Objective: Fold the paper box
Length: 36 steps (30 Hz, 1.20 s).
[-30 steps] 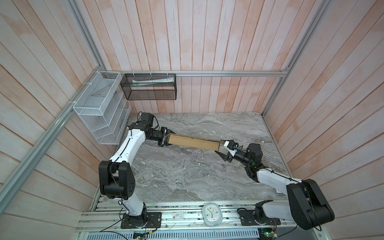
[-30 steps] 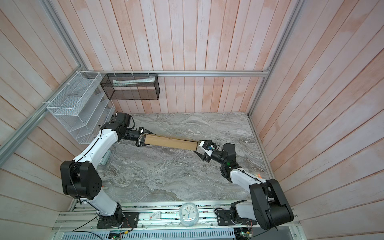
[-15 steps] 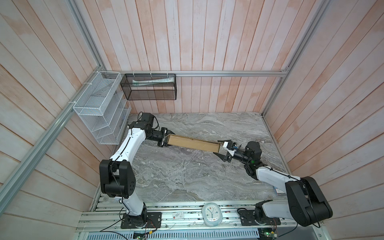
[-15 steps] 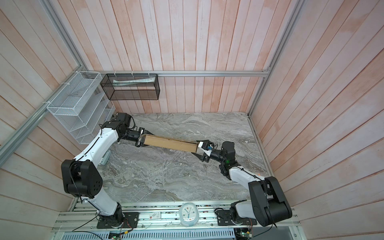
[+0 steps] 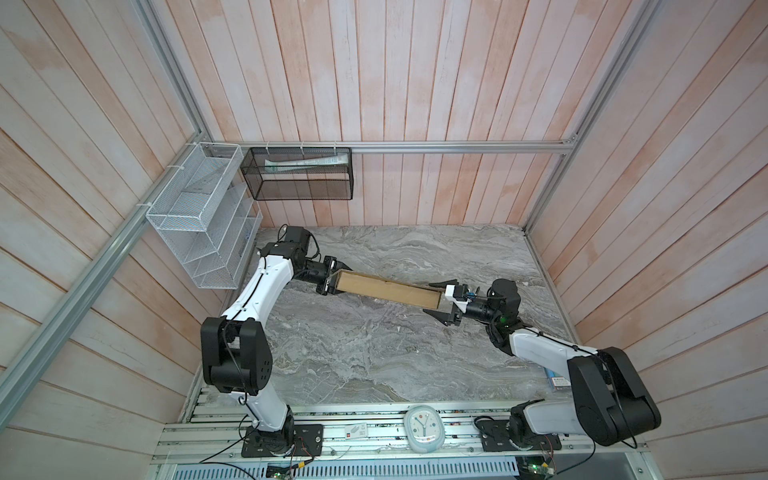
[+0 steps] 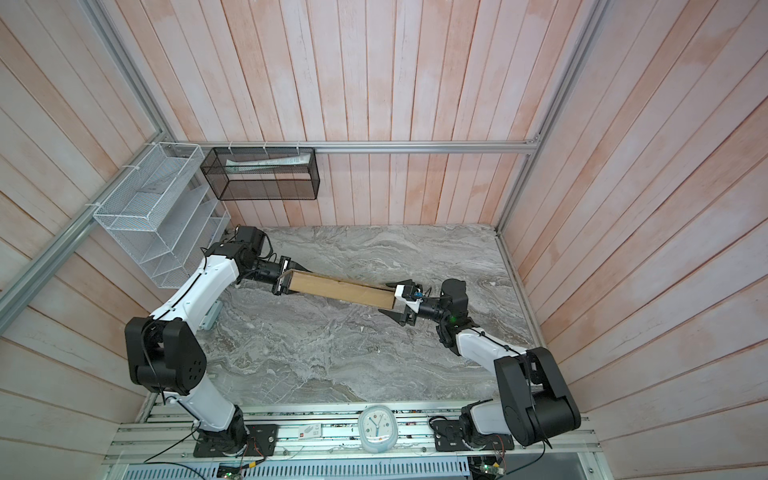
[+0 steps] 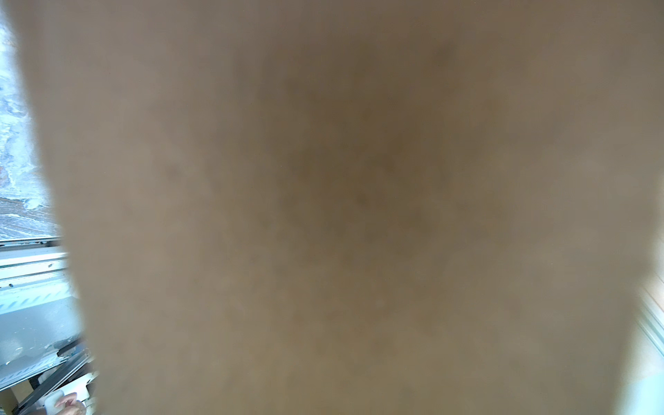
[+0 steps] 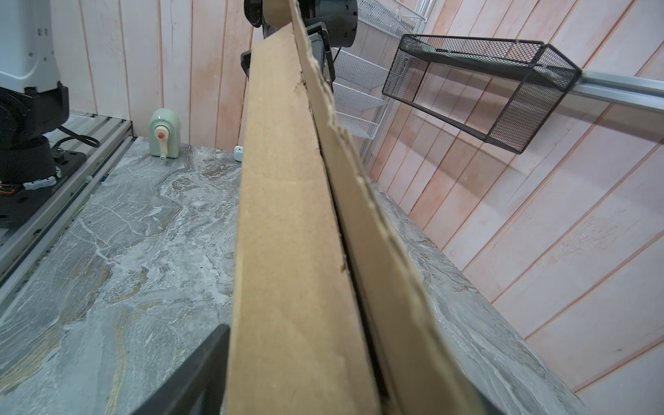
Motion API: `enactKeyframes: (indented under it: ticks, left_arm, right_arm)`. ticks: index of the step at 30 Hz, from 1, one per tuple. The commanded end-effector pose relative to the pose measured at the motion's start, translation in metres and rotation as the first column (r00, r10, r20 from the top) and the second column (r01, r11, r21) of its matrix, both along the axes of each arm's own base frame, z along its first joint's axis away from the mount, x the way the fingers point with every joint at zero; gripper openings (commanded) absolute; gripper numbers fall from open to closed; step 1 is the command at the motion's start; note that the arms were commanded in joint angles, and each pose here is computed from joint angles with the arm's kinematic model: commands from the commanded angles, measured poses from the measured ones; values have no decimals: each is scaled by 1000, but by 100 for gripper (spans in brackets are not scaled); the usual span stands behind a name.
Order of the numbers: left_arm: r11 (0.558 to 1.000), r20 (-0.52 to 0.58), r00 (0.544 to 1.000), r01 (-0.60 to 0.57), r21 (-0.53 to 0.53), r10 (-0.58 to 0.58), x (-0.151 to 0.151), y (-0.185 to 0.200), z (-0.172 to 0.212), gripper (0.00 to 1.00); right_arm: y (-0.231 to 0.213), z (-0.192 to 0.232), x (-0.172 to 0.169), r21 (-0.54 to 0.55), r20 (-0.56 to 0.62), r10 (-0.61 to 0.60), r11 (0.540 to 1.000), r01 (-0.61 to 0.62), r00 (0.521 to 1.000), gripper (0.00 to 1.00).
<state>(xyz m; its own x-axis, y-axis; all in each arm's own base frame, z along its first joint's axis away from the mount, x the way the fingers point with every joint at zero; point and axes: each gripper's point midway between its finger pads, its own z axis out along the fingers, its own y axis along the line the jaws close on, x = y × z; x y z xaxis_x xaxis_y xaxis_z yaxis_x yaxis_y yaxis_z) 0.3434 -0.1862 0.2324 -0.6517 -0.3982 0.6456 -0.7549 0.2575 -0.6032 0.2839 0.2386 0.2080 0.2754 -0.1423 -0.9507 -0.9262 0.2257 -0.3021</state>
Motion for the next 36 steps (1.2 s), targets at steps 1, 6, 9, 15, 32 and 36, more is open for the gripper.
enactKeyframes:
  ticks: [1,6,9,15,32,36]
  left_arm:
    - [1000,25,1000,19,-23,-18,3,-4,9,31]
    - [999,40,999,20,-32,-19,10,-8,8,31]
    - [999,42,999,27,-46,-25,11,-15,9,30]
    - [998,46,998,36,-48,-33,13,-18,10,30]
    - [998,46,998,42,-52,-40,13,-19,12,30]
    - [998,43,998,43,-49,-41,12,-19,11,30]
  right_arm:
    - [8,5,-7,9,-19,65,998,-65,998,76]
    - [17,1,-9,-1,-11,36,999,-36,999,76]
    - [19,4,-9,16,7,6,1000,-6,1000,75]
    - [22,9,-6,21,42,-50,999,49,998,71]
    - [21,1,2,-22,73,-94,995,96,993,66]
    - [21,-2,6,-43,87,-111,992,115,990,69]
